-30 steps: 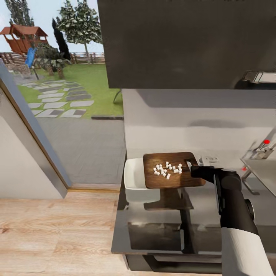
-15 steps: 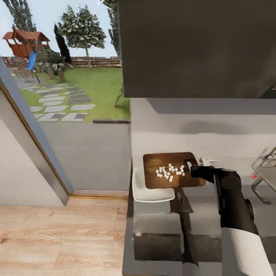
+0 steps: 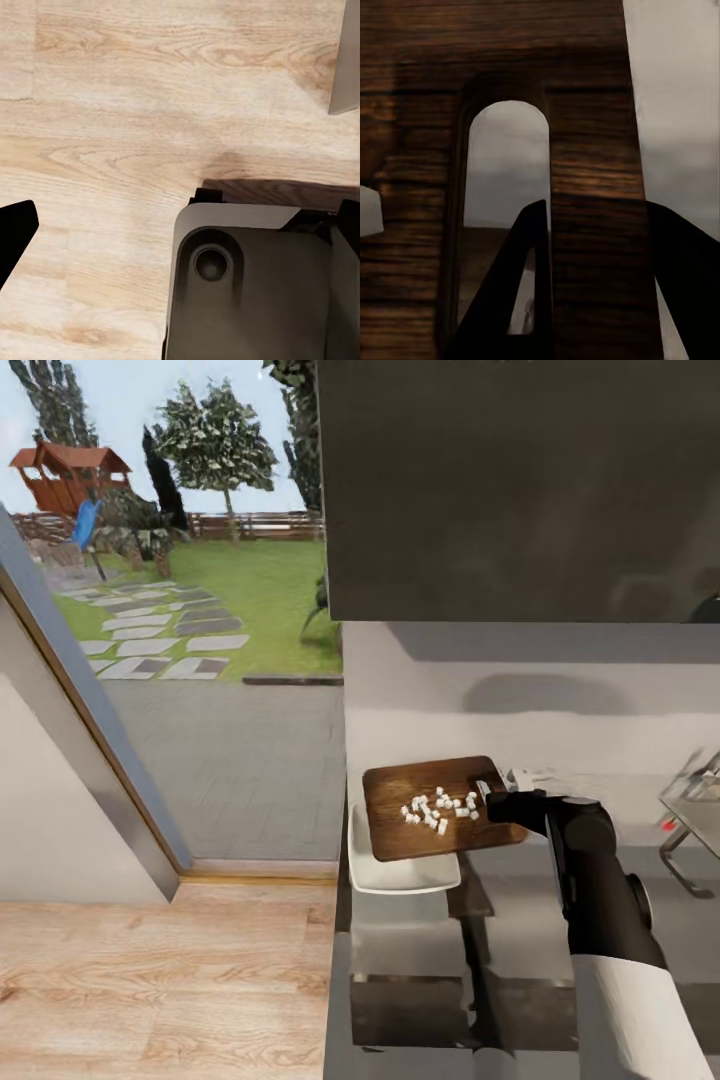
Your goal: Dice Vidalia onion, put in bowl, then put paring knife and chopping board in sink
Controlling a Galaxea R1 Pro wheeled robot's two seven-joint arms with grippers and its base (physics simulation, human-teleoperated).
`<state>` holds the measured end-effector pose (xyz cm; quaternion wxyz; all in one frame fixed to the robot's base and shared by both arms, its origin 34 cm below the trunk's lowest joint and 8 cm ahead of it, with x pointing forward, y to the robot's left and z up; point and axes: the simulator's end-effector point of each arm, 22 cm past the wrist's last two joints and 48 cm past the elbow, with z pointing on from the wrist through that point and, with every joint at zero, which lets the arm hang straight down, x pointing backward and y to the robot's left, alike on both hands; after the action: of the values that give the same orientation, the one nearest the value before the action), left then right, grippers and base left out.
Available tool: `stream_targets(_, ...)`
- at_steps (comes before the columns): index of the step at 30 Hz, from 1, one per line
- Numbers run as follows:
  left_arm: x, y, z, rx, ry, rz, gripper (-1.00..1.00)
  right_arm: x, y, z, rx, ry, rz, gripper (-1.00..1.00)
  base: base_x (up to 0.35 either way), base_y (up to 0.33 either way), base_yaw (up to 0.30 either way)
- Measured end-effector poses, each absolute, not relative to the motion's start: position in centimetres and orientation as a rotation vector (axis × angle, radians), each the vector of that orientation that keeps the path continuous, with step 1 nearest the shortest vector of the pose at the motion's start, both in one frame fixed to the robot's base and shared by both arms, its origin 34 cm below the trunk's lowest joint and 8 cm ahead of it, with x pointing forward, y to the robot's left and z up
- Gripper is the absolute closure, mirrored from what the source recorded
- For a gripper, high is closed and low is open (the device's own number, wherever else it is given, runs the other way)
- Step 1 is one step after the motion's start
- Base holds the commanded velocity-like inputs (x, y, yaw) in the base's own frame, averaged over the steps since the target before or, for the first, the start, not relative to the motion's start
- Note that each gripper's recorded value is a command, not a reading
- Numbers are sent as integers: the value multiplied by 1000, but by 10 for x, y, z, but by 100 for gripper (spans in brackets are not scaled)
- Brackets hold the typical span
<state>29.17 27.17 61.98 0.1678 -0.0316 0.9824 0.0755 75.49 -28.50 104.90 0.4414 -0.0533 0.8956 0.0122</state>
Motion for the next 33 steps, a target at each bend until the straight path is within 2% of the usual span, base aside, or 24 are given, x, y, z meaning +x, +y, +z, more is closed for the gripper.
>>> stream_targets(33,291,272,620,-90,2796,215,-100,756,-300,1059,-158,2202,-32,100,0,0,0)
